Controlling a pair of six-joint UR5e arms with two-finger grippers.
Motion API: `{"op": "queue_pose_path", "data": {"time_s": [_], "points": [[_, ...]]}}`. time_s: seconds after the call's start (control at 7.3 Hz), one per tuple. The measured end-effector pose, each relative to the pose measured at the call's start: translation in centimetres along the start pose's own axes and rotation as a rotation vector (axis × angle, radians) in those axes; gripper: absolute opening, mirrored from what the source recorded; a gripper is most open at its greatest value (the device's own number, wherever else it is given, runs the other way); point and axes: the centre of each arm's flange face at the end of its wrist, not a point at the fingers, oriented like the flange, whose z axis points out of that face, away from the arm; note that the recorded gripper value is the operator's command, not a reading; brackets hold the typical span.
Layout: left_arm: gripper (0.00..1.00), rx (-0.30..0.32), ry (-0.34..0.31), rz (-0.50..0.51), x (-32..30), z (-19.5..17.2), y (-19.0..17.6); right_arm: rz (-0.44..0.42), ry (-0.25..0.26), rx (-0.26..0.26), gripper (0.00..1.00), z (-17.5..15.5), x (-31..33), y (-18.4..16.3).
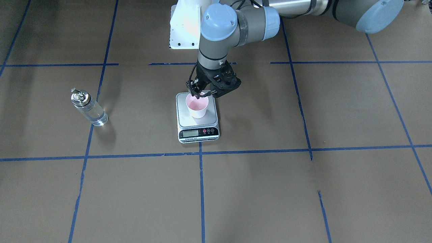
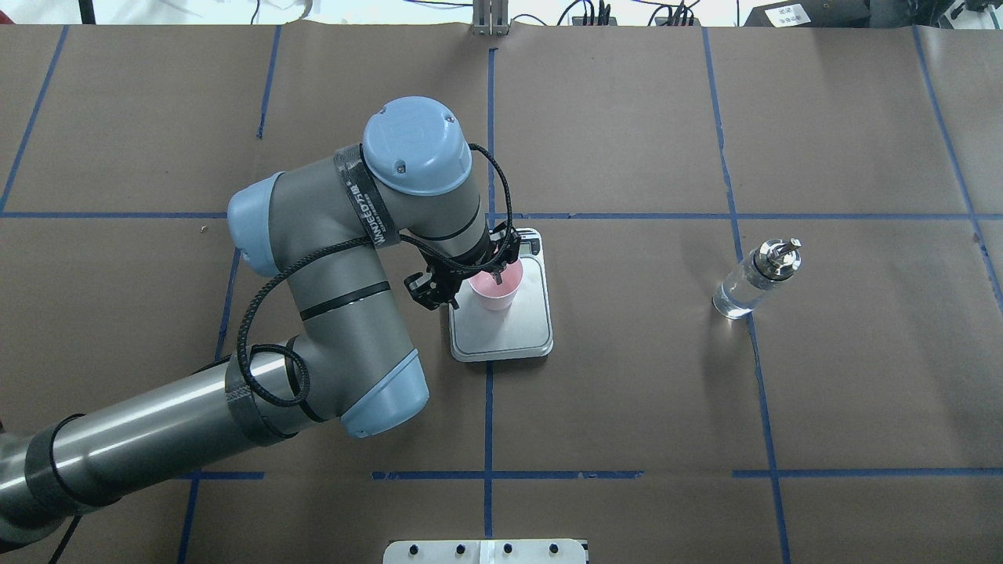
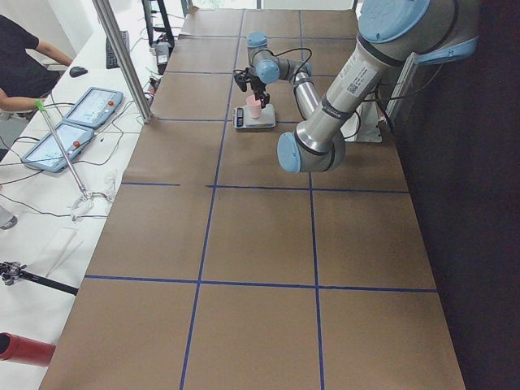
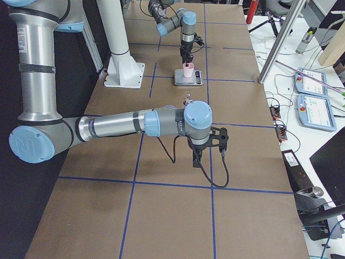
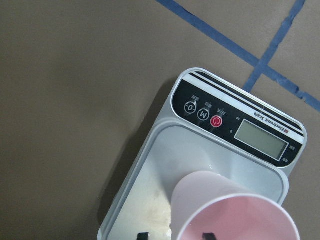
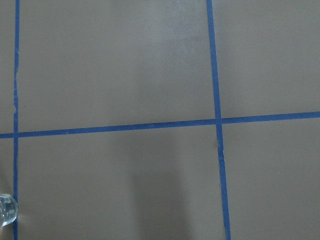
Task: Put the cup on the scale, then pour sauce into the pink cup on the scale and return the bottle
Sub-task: 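Release the cup and withdraw the left gripper while the right arm approaches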
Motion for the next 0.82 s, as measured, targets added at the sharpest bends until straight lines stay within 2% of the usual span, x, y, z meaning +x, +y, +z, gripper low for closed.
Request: {"op": "queue_pose_path", "data": {"time_s": [0.41, 0.82], "points": [[1.0, 0.054, -0.032, 0.1, -3.3, -9.8, -1.2, -0.013, -0.015, 0.046, 1.0, -2.6, -5.8, 0.8], [1.0, 0.112, -0.047, 0.194, -10.8, -16.7, -4.7, -0.03, 0.002, 0.084, 1.0, -3.6, -19.6, 5.4]]}}
